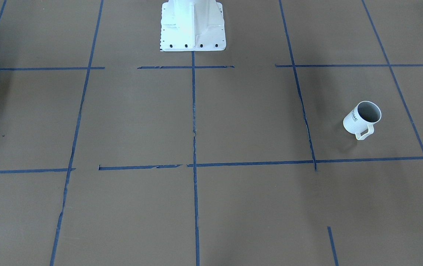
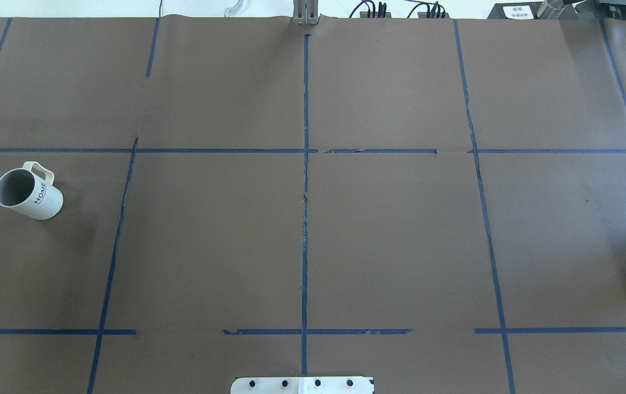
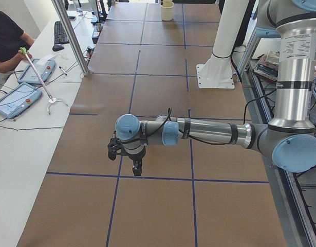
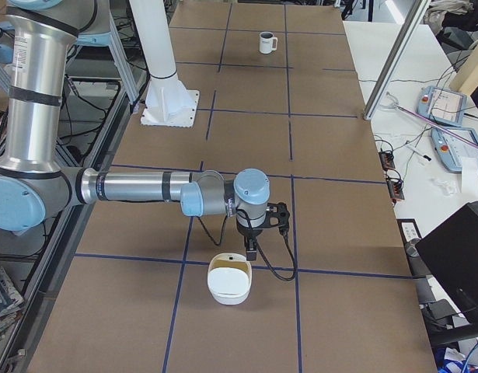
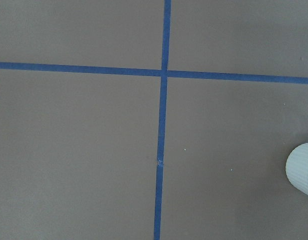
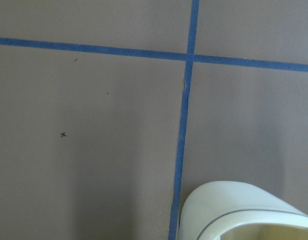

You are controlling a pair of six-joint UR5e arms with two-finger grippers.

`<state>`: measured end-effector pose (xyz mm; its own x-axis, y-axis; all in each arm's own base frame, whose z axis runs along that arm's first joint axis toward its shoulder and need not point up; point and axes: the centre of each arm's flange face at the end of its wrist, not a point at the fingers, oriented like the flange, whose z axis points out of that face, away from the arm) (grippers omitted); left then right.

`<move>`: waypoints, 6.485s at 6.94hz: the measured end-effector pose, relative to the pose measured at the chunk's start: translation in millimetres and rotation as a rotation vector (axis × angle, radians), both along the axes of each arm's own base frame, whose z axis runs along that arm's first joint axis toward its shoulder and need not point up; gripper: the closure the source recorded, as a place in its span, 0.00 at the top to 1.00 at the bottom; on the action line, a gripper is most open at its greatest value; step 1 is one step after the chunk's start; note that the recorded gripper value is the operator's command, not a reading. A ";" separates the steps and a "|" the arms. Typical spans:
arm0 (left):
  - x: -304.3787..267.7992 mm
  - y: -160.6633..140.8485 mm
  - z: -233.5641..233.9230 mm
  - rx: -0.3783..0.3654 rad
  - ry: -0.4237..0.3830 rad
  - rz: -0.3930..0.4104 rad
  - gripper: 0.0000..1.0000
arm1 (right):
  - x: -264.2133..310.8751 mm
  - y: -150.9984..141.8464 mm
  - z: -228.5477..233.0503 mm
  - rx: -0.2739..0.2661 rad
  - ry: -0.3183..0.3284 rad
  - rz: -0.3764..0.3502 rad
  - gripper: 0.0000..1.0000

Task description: Left arm hands cup to right arm to dump lemon

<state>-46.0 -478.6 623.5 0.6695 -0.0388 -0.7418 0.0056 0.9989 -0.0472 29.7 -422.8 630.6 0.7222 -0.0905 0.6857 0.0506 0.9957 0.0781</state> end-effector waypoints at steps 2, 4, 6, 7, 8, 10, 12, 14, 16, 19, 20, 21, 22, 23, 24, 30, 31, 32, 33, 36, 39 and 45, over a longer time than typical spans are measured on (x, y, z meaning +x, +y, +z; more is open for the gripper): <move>0.5 1.1 2.9 -0.003 0.005 0.002 1.00 | -0.5 -0.3 0.6 0.000 0.000 -0.001 1.00; 1.8 7.7 6.2 0.041 0.007 0.007 1.00 | -0.6 -0.7 0.4 0.003 -0.001 -0.003 1.00; 13.6 15.2 8.4 0.150 0.008 0.009 1.00 | -1.1 -3.1 -2.8 0.012 0.000 -0.004 1.00; 30.6 15.2 3.9 0.141 0.014 -0.010 1.00 | -2.5 -4.2 -4.9 0.013 -0.009 -0.004 1.00; 53.1 14.1 -1.6 0.126 0.023 -0.015 1.00 | -4.7 -4.7 -6.9 0.014 -0.026 -0.009 1.00; 93.4 14.3 -10.6 0.100 0.043 -0.010 1.00 | -17.0 -7.1 -10.9 0.048 -0.042 -0.039 1.00; 130.2 13.5 -28.0 0.065 0.085 -0.065 1.00 | -27.5 -10.5 -14.2 0.116 -0.051 -0.059 1.00; 166.4 12.8 -39.2 0.036 0.091 -0.079 1.00 | -34.0 -11.0 -15.0 0.128 -0.055 -0.071 1.00; 197.8 7.8 -45.3 0.044 0.059 -0.071 0.98 | -37.1 -11.2 -14.9 0.129 -0.056 -0.078 1.00; 229.4 13.8 -43.9 0.027 0.050 -0.030 0.03 | -45.7 -11.2 -15.3 0.131 -0.057 -0.098 1.00; 231.3 14.8 -43.4 0.025 0.049 -0.027 0.00 | -51.5 -11.9 -16.8 0.136 -0.058 -0.112 1.00; 231.6 15.0 -43.7 0.025 0.048 -0.027 0.00 | -60.2 -15.5 -21.5 0.148 -0.060 -0.130 1.00; 232.1 14.2 -46.6 0.028 0.050 -0.029 0.00 | -72.1 -24.6 -31.7 0.170 -0.065 -0.151 1.00; 233.3 11.6 -53.7 0.028 0.053 -0.043 0.00 | -84.3 -37.7 -47.1 0.195 -0.072 -0.162 1.00; 234.6 6.1 -66.7 0.029 0.050 -0.075 0.00 | -103.6 -55.1 -71.1 0.222 -0.085 -0.168 1.00; 357.6 -31.9 -350.4 -0.273 0.020 -0.312 0.00 | -271.0 -75.5 -225.5 0.521 -0.240 0.062 1.00; 375.6 -29.1 -385.5 -0.352 0.028 -0.365 0.00 | -298.0 -63.0 -243.7 0.582 -0.254 0.103 1.00; 392.1 -25.2 -412.1 -0.441 0.033 -0.422 0.00 | -327.9 -43.5 -266.7 0.648 -0.263 0.152 1.00; 403.8 -20.7 -429.4 -0.504 0.032 -0.459 0.00 | -357.1 -22.1 -292.9 0.712 -0.273 0.205 1.00; 434.4 -21.1 -473.4 -0.672 0.024 -0.568 0.00 | -457.5 60.8 -384.0 0.900 -0.325 0.387 1.00; 459.0 -40.2 -521.3 -0.790 0.024 -0.662 0.00 | -492.3 98.6 -405.5 0.943 -0.329 0.433 1.00; 474.8 -22.0 -593.2 -0.782 0.098 -0.539 0.00 | -510.5 102.4 -425.4 1.019 -0.302 0.410 0.99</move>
